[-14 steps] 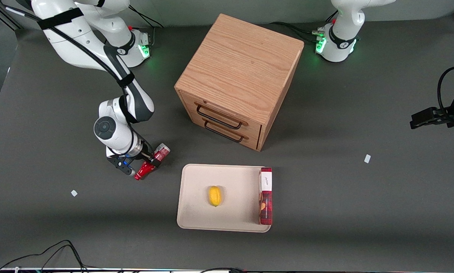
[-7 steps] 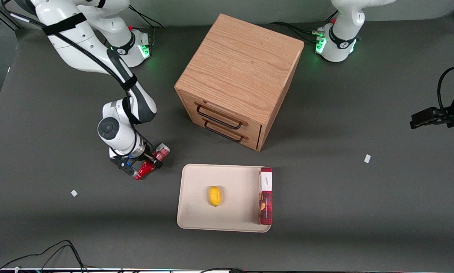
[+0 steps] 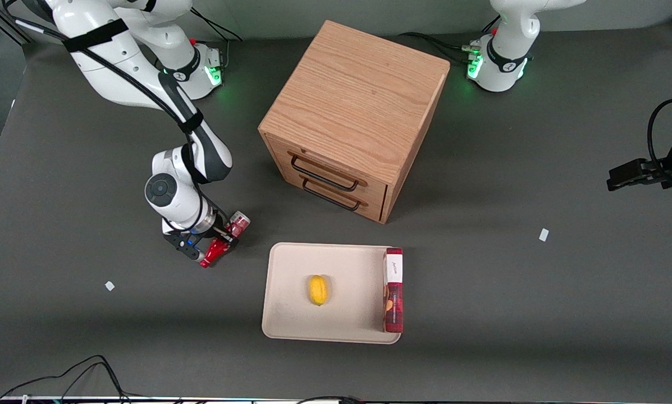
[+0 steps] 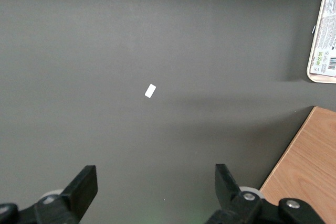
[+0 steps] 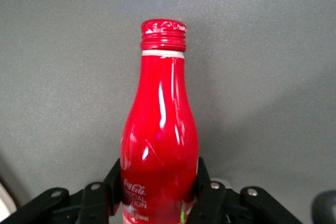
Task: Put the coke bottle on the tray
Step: 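Close the right gripper around the bottle's body, then lift the bottle upright and carry it toward the cream tray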
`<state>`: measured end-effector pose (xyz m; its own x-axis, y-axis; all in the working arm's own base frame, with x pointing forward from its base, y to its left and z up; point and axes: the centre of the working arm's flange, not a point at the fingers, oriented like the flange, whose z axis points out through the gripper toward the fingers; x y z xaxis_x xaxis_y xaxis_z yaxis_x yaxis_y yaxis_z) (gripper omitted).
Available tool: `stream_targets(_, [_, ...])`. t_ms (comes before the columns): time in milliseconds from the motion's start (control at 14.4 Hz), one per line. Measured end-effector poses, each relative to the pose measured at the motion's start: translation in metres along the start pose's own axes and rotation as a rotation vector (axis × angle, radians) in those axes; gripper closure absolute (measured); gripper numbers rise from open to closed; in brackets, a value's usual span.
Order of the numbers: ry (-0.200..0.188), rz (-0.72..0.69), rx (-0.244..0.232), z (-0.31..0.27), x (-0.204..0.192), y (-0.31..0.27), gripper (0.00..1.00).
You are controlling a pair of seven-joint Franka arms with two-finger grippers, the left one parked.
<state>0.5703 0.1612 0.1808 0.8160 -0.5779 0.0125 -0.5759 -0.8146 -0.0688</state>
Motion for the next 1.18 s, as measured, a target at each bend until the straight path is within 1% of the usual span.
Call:
stream_targets(209, [0.016, -0.017, 0.028, -0.018, 0.004, -0.014, 0.44])
stream_targets(278, [0.015, -0.037, 0.032, -0.029, 0.006, -0.022, 0.44])
stream_targets(417, [0.011, -0.11, 0.033, -0.063, 0.015, -0.037, 0.44])
stream_targets(696, [0.013, -0.306, 0.041, -0.152, 0.045, -0.069, 0.44])
stream_targets(765, [0.022, -0.344, 0.042, -0.175, 0.051, -0.079, 0.44])
stream_targets(904, [0.062, -0.426, 0.025, -0.213, 0.056, -0.102, 0.44])
stream_targets(974, [0.084, -0.464, 0.027, -0.226, 0.052, -0.117, 0.44])
stream_targets(1043, [0.103, -0.495, 0.041, -0.234, 0.047, -0.135, 0.44])
stream_targets(1183, [0.118, -0.555, 0.08, -0.233, 0.038, -0.168, 0.44])
